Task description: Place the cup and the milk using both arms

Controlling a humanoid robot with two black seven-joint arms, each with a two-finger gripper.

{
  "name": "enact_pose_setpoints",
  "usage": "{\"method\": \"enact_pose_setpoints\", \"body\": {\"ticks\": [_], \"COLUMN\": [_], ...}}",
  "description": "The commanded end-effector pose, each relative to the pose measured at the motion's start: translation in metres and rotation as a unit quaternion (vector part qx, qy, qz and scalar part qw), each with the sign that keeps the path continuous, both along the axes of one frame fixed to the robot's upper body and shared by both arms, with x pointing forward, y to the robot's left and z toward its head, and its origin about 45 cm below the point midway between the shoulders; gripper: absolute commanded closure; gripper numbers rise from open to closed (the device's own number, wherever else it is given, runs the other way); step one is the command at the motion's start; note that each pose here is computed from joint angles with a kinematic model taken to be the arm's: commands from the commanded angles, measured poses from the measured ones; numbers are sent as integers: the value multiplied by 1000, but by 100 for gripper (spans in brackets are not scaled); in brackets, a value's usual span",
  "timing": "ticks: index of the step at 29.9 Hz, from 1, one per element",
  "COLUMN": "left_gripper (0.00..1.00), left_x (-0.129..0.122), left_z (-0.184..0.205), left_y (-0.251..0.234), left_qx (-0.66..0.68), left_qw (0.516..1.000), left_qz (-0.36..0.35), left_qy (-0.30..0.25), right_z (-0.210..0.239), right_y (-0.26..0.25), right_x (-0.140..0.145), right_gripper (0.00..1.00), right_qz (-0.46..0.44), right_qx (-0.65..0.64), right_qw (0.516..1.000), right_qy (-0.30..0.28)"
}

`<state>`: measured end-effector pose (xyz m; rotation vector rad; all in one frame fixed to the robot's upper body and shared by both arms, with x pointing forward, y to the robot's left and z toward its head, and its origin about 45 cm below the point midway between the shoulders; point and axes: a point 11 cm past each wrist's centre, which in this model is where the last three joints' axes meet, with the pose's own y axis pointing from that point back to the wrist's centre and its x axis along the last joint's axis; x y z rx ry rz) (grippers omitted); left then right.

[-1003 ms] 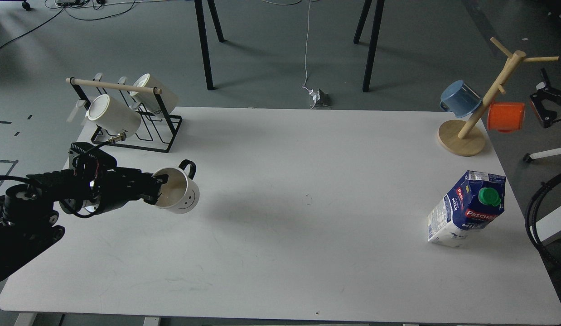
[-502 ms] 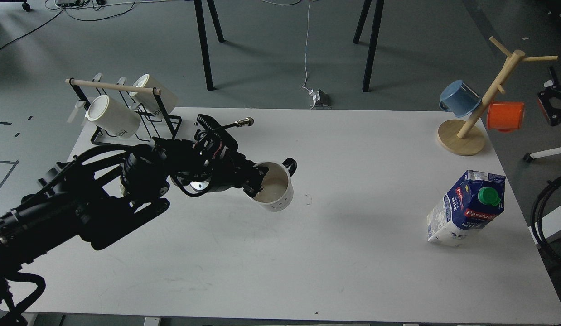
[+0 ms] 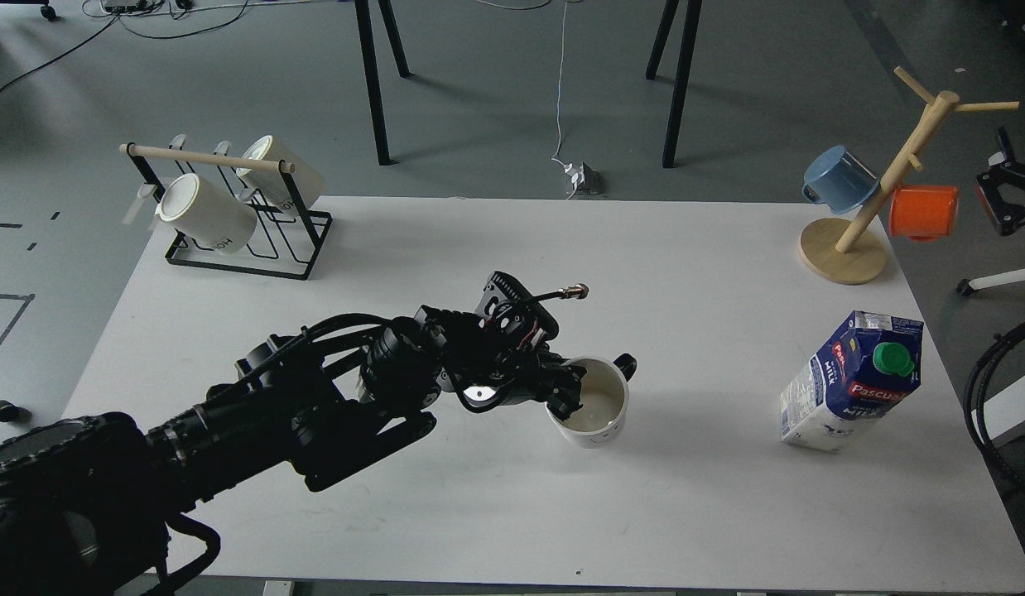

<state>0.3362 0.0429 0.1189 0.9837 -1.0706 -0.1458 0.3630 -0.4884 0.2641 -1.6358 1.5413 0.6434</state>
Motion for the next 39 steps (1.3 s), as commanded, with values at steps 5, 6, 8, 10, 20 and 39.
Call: {"method": "enact_pose_setpoints", "body": {"ticks": [5, 6, 8, 10, 20, 39], "left_gripper": [69, 63, 50, 46, 25, 0], "left_x": [3, 3, 2, 2, 55, 139], "left_z": [-5, -6, -7, -7, 90, 162], "left_y": [1, 1, 3, 3, 31, 250], "left_qx": [15, 16, 16, 15, -161, -730], "left_qw": [1000, 1000, 1000, 1000, 979, 476], "left_qz": [18, 19, 20, 20, 120, 411], "left_qy": [-8, -8, -5, -6, -13, 269], "right_z": [0, -1, -3, -5, -8, -131], "right_y": [-1, -1, -2, -2, -9, -6], "right_x": [0, -1, -2, -4, -11, -204], "right_gripper": [1, 1, 1, 1, 1, 1], "right_qz": [-1, -2, -2, -3, -5, -44], "right_qx": [0, 1, 0, 0, -7, 80], "right_qw": [1000, 1000, 1000, 1000, 1000, 972], "right_qy": [0, 1, 4, 7, 18, 216]}}
